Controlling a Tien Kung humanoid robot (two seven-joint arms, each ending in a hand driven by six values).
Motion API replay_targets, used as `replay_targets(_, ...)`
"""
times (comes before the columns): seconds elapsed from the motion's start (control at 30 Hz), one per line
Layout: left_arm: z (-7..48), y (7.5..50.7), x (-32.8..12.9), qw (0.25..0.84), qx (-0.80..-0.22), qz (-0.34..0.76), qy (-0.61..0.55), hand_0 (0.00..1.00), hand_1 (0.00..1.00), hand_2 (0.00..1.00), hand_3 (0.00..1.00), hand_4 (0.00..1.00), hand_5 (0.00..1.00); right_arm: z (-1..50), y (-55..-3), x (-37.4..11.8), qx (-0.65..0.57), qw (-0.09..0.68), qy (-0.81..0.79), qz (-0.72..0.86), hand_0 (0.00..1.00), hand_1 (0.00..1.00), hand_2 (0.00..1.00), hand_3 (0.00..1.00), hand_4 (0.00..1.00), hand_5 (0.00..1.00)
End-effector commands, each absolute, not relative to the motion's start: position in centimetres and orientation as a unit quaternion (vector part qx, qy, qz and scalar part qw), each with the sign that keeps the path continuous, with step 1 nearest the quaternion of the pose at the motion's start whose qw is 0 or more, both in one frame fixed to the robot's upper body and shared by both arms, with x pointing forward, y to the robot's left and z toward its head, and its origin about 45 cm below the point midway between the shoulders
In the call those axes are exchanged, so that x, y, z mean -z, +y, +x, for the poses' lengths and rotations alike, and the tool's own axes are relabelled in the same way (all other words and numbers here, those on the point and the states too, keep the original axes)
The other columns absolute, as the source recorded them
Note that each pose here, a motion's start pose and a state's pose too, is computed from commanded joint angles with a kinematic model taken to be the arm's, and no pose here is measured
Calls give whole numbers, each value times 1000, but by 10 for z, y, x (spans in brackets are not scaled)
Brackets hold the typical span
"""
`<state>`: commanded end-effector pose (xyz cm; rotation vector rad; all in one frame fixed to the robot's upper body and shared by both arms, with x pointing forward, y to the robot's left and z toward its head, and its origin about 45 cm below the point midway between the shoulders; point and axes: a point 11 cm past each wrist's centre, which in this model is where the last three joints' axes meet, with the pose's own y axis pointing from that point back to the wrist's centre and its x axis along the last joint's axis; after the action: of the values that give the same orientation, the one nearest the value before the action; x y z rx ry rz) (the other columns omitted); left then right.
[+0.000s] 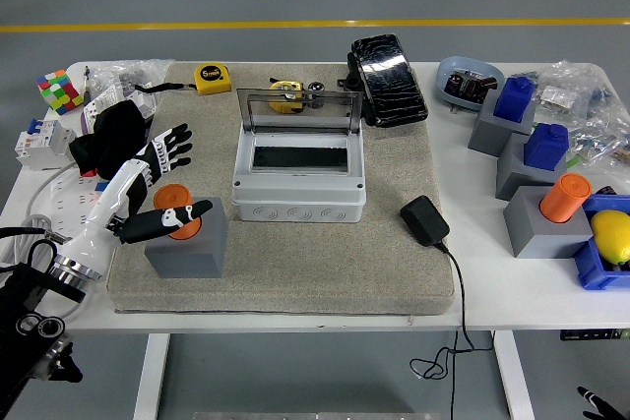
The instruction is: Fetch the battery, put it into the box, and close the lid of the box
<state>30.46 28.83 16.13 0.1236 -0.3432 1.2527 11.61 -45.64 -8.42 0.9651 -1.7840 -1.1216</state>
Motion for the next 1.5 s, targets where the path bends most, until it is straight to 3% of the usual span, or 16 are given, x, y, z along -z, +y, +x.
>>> replay_targets(0.1, 306, 289, -159, 793, -586, 56, -157, 806, 914, 998, 998, 998, 311, 117, -456, 84, 443, 400, -706, 382, 646, 701, 675, 577, 943, 534)
replay_targets(0.13, 306, 289, -159, 792, -587, 56, -157, 709, 788, 886, 906, 998, 82, 117, -457, 84, 443, 400, -706, 382, 646, 701, 675, 578, 944, 533)
replay_targets(0.3, 306, 286, -155, 796, -584, 55, -153, 709, 788, 886, 906, 998, 82, 118, -457, 83, 443, 400, -706, 382, 646, 701, 675, 578, 944, 533)
replay_targets(0.33, 305, 285, -154, 796, -583, 54, -152, 635, 704, 790, 819, 998, 2, 118, -457, 84, 443, 400, -706, 381, 646, 701, 674, 577, 944, 533)
replay_targets(0.5, 302, 282, -153, 797, -582, 47, -153, 635, 704, 790, 819, 998, 2, 117, -457, 84, 444, 399, -706, 381, 646, 701, 674, 577, 944, 533)
replay_targets(0.53, 302, 281, -153, 797, -583, 45, -154, 557, 620, 679, 733, 998, 2, 117, -457, 84, 444, 399, -706, 381, 646, 701, 674, 578, 945, 531)
replay_targets(0.7, 302, 282, -149, 793, -588, 37, -151, 557, 620, 679, 733, 998, 2, 118, -456, 84, 444, 399, -705, 383, 646, 701, 674, 578, 945, 531)
replay_targets(0.73, 302, 282, -148, 793, -589, 35, -151, 515, 582, 594, 679, 998, 2, 118, -456, 84, 444, 399, -705, 383, 646, 701, 675, 578, 946, 531)
replay_targets(1.3, 302, 273, -141, 794, -596, 5, -120, 476, 490, 502, 655, 998, 2, 119, -455, 84, 444, 398, -706, 383, 647, 701, 675, 578, 946, 530)
replay_targets(1.33, 302, 273, -141, 794, -596, 5, -118, 376, 451, 467, 644, 984, 2, 119, -455, 84, 444, 398, -706, 383, 645, 701, 675, 578, 946, 530)
replay_targets(1.5, 302, 273, -139, 793, -598, 4, -111, 376, 451, 467, 644, 984, 2, 119, -454, 84, 444, 398, -706, 383, 645, 701, 675, 578, 946, 530)
